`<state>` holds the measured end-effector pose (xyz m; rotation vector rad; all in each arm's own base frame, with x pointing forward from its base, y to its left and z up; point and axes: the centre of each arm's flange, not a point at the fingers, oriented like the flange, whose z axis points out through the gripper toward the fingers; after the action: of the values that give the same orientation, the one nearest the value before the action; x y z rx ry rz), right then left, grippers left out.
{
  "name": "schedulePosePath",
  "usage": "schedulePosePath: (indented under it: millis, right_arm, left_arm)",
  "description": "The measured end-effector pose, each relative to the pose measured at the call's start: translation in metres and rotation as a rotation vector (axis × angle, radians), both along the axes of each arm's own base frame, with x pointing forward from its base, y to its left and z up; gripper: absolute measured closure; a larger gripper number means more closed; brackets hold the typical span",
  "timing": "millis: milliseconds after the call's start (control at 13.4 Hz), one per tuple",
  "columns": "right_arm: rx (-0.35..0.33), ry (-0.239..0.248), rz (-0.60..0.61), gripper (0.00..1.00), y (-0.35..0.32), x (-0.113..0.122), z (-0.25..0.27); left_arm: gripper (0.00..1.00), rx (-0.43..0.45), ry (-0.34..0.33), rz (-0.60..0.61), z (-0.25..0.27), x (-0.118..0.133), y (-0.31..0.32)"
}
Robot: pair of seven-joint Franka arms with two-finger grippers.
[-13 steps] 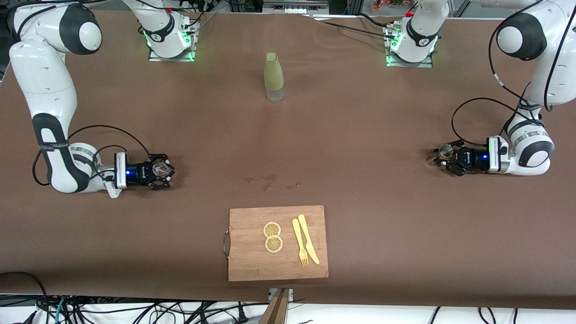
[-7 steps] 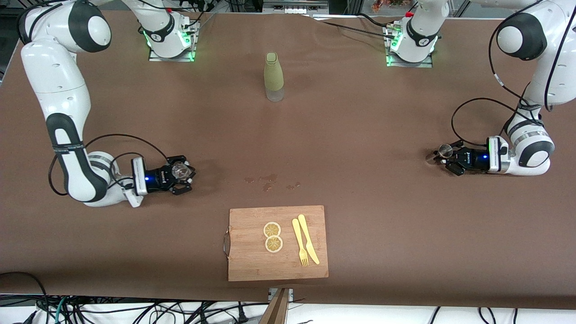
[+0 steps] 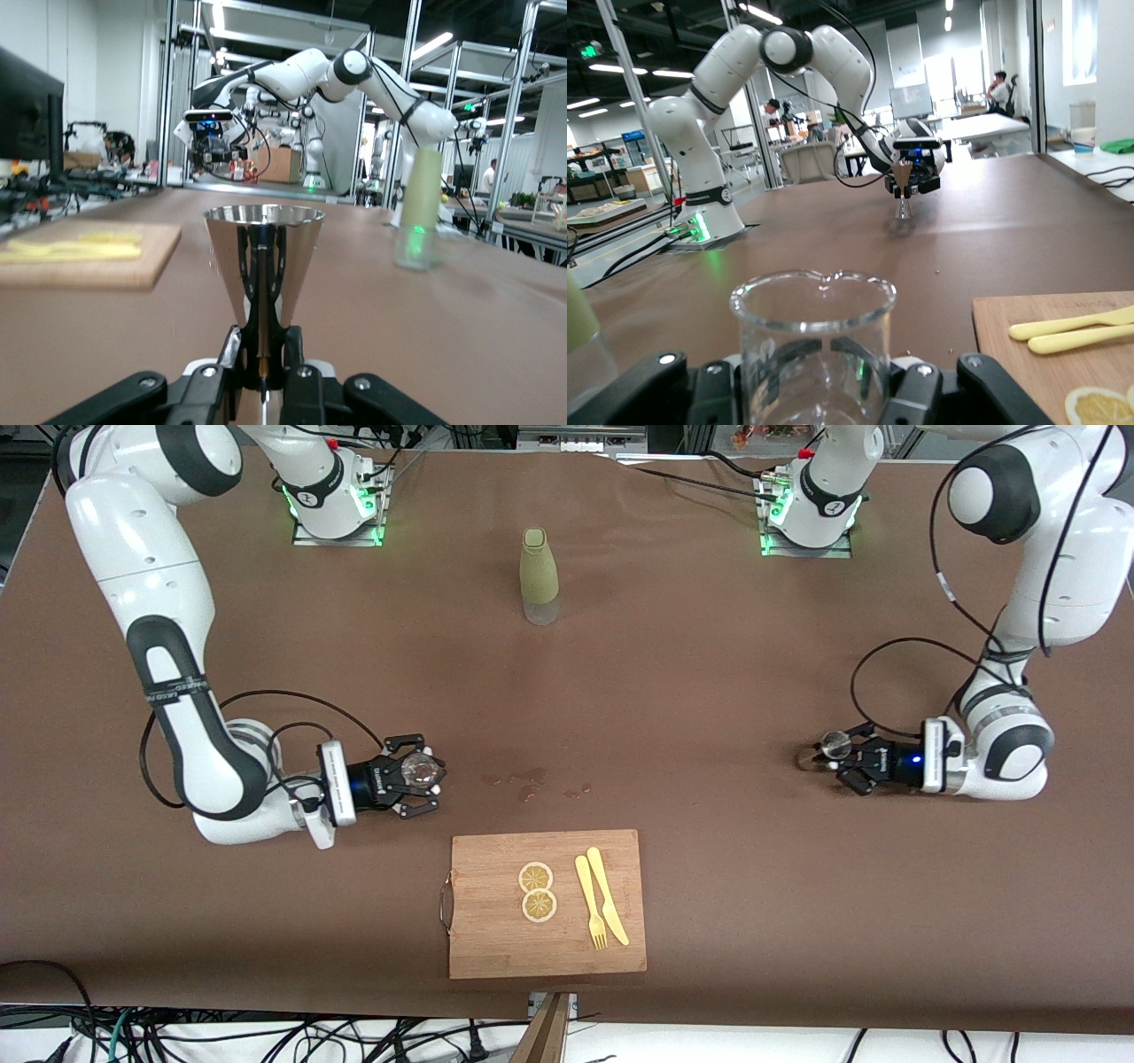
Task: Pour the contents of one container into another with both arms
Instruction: 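Lift the glass cup and jigger, bringing both grippers together mid-table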
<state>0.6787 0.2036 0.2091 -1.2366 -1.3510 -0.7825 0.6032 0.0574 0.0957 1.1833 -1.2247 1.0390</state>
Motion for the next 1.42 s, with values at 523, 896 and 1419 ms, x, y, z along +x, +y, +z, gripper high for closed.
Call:
schedulePosePath:
  millis: [523,896,1419]
  right_arm:
    - [-0.204,-0.040,-0.103,0.88,0.119,-0.014,0.021]
    - [-0.302,-0.016,-0.199,0.88,0.168,-0.028,0.019]
    - [-0.491,-0.090,-0.181,0.88,0.212,-0.048,0.028]
  left_arm:
    - [0.79,0.004,0.020,-0.020,0.008,0.026,-0.206]
    - [0.79,0.064,0.061,-0.043,0.004,0.014,-0.290]
    - [0.79,0.118,0.075,-0.041,0.000,0.014,-0.346]
